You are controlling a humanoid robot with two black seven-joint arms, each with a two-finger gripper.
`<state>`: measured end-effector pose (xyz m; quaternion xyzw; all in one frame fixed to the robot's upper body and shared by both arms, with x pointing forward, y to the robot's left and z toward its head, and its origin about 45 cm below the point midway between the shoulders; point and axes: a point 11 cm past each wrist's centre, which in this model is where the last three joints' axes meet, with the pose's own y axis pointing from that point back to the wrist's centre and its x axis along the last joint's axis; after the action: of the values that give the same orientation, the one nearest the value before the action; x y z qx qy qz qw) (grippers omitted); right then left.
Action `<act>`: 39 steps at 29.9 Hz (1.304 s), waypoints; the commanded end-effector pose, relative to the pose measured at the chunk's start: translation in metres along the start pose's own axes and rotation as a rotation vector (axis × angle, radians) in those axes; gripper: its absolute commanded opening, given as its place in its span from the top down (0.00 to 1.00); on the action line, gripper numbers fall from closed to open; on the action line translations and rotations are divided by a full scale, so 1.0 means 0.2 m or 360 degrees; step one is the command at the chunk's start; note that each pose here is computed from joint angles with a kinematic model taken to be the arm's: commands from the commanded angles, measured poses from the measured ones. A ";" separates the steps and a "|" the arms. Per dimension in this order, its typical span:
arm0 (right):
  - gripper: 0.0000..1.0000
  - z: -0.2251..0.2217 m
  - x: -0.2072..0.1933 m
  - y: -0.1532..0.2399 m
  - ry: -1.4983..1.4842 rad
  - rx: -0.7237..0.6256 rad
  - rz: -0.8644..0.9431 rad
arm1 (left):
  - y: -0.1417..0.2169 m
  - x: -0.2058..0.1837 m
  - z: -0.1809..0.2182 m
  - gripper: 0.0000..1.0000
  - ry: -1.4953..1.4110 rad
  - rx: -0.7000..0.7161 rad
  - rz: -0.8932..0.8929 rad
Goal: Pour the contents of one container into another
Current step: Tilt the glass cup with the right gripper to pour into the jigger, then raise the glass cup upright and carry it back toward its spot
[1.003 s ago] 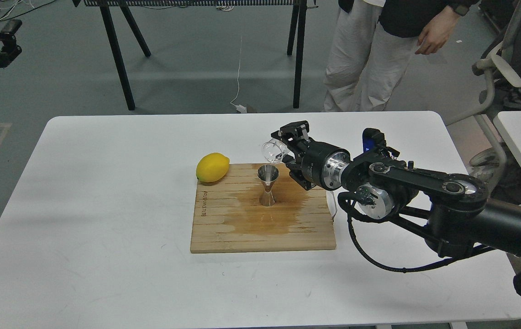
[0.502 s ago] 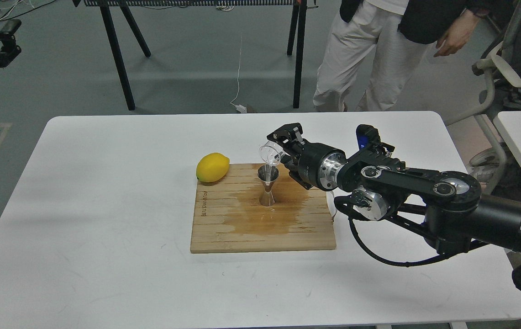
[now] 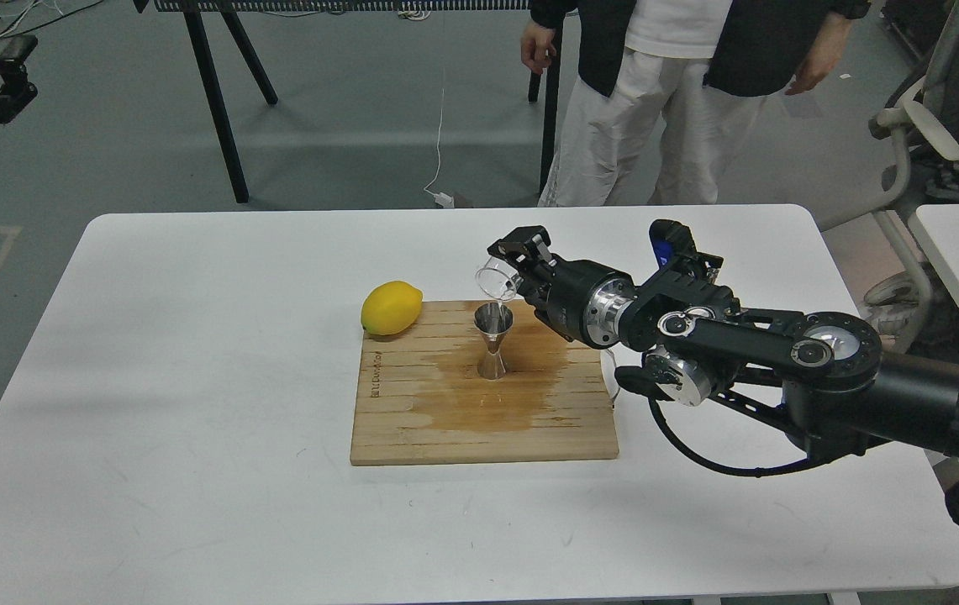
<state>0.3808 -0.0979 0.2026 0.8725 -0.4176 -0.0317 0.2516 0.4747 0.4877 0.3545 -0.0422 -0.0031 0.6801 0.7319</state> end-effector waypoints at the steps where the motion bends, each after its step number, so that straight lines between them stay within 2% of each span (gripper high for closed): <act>1: 0.80 0.02 -0.01 0.00 0.0059 -0.0006 -0.0005 | 0.00 0.00 0.00 0.01 -0.0001 -0.0003 0.0001; 39: 0.80 0.03 -0.05 -0.01 0.0503 0.0121 -0.0036 | 0.01 0.03 0.02 0.01 -0.0014 -0.0008 0.0018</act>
<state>0.3731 -0.0933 0.1935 0.8797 -0.3673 0.1063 0.2828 0.4722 0.4937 0.3580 -0.0410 -0.0074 0.6839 0.7284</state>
